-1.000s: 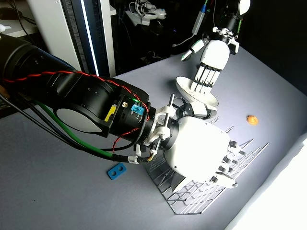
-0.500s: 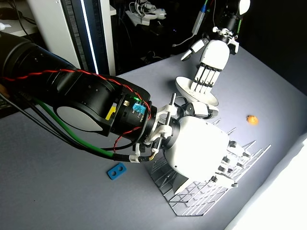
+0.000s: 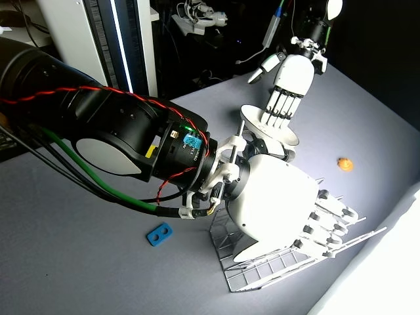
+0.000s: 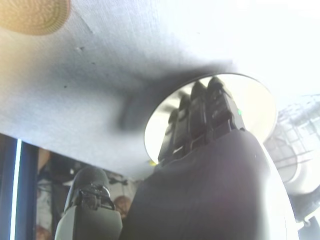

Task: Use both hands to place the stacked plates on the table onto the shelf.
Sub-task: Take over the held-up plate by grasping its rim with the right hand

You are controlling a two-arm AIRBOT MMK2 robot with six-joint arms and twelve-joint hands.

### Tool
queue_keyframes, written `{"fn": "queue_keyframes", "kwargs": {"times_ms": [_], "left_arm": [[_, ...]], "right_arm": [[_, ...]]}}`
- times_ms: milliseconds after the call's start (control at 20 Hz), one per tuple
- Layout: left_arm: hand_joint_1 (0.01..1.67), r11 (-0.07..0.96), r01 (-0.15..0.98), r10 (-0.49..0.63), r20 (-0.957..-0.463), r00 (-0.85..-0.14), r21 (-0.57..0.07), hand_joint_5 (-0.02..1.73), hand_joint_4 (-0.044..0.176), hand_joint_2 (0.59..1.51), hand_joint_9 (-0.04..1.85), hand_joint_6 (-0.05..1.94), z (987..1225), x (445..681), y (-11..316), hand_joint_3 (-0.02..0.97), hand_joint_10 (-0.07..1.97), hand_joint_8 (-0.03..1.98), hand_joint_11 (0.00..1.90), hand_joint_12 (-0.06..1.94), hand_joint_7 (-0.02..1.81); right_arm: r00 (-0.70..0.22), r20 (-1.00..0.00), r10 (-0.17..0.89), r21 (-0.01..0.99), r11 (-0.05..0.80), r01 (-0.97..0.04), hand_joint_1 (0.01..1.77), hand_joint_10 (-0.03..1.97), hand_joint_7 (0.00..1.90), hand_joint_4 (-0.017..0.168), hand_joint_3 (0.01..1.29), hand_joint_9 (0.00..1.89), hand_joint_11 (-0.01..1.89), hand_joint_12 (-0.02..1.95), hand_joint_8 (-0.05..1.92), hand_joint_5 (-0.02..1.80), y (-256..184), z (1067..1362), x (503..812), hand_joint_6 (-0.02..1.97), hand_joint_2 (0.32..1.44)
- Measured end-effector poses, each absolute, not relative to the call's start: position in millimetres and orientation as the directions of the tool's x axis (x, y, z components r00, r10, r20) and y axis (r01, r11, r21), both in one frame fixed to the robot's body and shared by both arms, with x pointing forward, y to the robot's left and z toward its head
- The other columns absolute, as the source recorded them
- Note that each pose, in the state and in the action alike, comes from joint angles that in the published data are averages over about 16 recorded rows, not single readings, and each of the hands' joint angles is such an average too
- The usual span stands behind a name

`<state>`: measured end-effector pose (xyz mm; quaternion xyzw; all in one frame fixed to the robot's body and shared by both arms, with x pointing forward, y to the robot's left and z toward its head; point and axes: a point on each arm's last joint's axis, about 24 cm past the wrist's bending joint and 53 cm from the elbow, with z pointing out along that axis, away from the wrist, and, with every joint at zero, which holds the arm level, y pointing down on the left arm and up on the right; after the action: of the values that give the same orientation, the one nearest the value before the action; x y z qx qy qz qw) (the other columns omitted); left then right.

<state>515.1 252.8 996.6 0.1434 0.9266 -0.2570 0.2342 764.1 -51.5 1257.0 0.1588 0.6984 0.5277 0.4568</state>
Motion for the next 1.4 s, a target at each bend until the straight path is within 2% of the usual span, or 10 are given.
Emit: {"fn": "queue_keyframes", "kwargs": {"times_ms": [250,450,550,650,750,850,1400], "left_arm": [[0.02,0.828,0.386,0.144,-0.512,-0.847,-0.406,0.05,0.003,1.137,0.07,-0.02,997,516,251,0.016,0.02,0.00,0.02,0.07,0.08],[0.02,0.830,0.385,0.143,-0.512,-0.847,-0.405,0.05,0.004,1.138,0.07,-0.02,997,516,251,0.015,0.01,0.00,0.02,0.08,0.08],[0.02,0.830,0.384,0.142,-0.513,-0.847,-0.404,0.05,0.004,1.137,0.07,-0.02,997,517,251,0.015,0.01,0.00,0.02,0.08,0.08],[0.02,0.830,0.385,0.142,-0.515,-0.845,-0.403,0.05,0.004,1.136,0.07,-0.02,997,518,251,0.015,0.01,0.00,0.02,0.08,0.08],[0.02,0.831,0.386,0.142,-0.518,-0.844,-0.401,0.05,0.005,1.138,0.07,-0.02,998,519,251,0.015,0.01,0.00,0.02,0.08,0.08],[0.02,0.832,0.386,0.140,-0.521,-0.842,-0.399,0.06,0.005,1.139,0.08,-0.02,998,520,251,0.015,0.01,0.01,0.02,0.09,0.08],[0.02,0.841,0.378,0.133,-0.531,-0.837,-0.386,0.06,0.002,1.136,0.08,-0.02,999,525,252,0.015,0.02,0.01,0.02,0.10,0.08]], "right_arm": [[-0.527,-0.472,0.707,0.881,0.388,-0.270,0.67,0.95,0.31,-0.003,0.01,0.27,0.11,1.44,0.79,0.27,-52,1263,764,0.46,0.97],[-0.524,-0.473,0.708,0.881,0.385,-0.274,0.70,1.36,0.31,-0.002,0.01,0.28,0.14,1.70,1.16,0.27,-53,1267,764,0.75,0.97],[-0.523,-0.473,0.709,0.881,0.384,-0.276,0.70,1.53,0.30,-0.002,0.01,0.26,0.16,1.77,1.34,0.25,-53,1269,764,0.90,0.96],[-0.521,-0.473,0.711,0.881,0.382,-0.279,0.70,1.60,0.27,-0.003,0.01,0.25,0.17,1.80,1.45,0.23,-54,1271,763,1.01,0.96],[-0.518,-0.473,0.713,0.881,0.379,-0.283,0.70,1.59,0.28,-0.002,0.01,0.27,0.19,1.81,1.45,0.24,-55,1274,763,1.05,0.95],[-0.515,-0.475,0.713,0.880,0.376,-0.291,0.70,1.54,0.34,-0.002,0.01,0.33,0.25,1.78,1.36,0.31,-55,1278,762,0.97,0.96],[-0.483,-0.523,0.702,0.847,0.364,-0.388,0.66,1.08,0.85,-0.002,0.01,0.77,0.63,1.53,0.72,0.87,-50,1307,750,0.19,0.99]]}}
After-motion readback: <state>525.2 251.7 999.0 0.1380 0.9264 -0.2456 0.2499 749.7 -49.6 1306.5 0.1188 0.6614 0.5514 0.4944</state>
